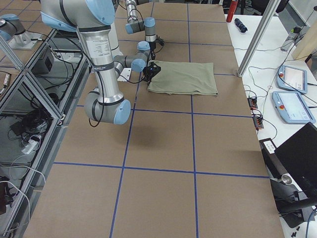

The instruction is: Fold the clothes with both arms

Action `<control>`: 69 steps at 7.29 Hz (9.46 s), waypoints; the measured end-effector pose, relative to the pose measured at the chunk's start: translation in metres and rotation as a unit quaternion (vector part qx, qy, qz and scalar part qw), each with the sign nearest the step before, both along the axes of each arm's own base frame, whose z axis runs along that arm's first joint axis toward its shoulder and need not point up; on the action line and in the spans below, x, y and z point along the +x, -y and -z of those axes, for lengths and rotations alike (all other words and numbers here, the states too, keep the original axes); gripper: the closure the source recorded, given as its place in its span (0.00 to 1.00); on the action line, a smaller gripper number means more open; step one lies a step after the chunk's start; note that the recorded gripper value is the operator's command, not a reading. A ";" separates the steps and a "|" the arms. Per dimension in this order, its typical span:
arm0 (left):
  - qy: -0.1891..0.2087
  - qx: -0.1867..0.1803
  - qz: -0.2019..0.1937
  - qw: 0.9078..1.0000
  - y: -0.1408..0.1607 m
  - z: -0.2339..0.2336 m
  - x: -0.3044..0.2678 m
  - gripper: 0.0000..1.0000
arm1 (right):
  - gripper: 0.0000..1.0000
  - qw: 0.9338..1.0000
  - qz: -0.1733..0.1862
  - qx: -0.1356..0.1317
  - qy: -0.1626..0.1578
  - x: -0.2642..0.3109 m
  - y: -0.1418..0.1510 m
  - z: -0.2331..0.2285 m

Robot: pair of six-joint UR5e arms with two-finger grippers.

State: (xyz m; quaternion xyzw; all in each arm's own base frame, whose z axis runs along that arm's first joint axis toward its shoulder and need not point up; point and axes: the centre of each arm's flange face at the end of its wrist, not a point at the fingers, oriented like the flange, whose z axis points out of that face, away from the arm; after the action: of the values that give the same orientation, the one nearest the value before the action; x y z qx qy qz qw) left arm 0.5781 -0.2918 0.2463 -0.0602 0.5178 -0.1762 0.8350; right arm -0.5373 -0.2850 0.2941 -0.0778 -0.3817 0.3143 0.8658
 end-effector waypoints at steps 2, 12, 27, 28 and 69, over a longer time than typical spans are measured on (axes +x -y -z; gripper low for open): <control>-0.006 0.001 -0.001 1.000 -0.002 0.007 -0.005 1.00 | 1.00 1.000 -0.004 0.003 0.018 0.006 0.004 0.019; 0.020 0.005 -0.054 0.998 -0.087 0.082 -0.118 1.00 | 1.00 0.989 0.064 -0.010 0.130 0.086 -0.031 0.095; 0.040 0.102 0.129 0.986 0.257 0.028 -0.075 0.00 | 0.00 0.997 -0.054 0.036 0.049 0.040 0.276 0.063; 0.045 0.110 0.142 0.983 0.284 0.014 -0.086 0.00 | 0.00 0.997 -0.056 0.037 0.038 0.039 0.293 0.057; 0.193 0.194 -0.156 0.949 0.214 -0.377 -0.600 0.00 | 0.00 0.952 0.263 0.157 -0.023 0.571 0.197 -0.293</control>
State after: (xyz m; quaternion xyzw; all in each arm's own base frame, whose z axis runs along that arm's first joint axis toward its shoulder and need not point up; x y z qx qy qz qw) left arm -0.0218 -0.5055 0.6236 0.0581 0.3547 0.0514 0.9318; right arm 0.0332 -0.4820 0.5873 -0.0310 -0.3723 0.0131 0.9275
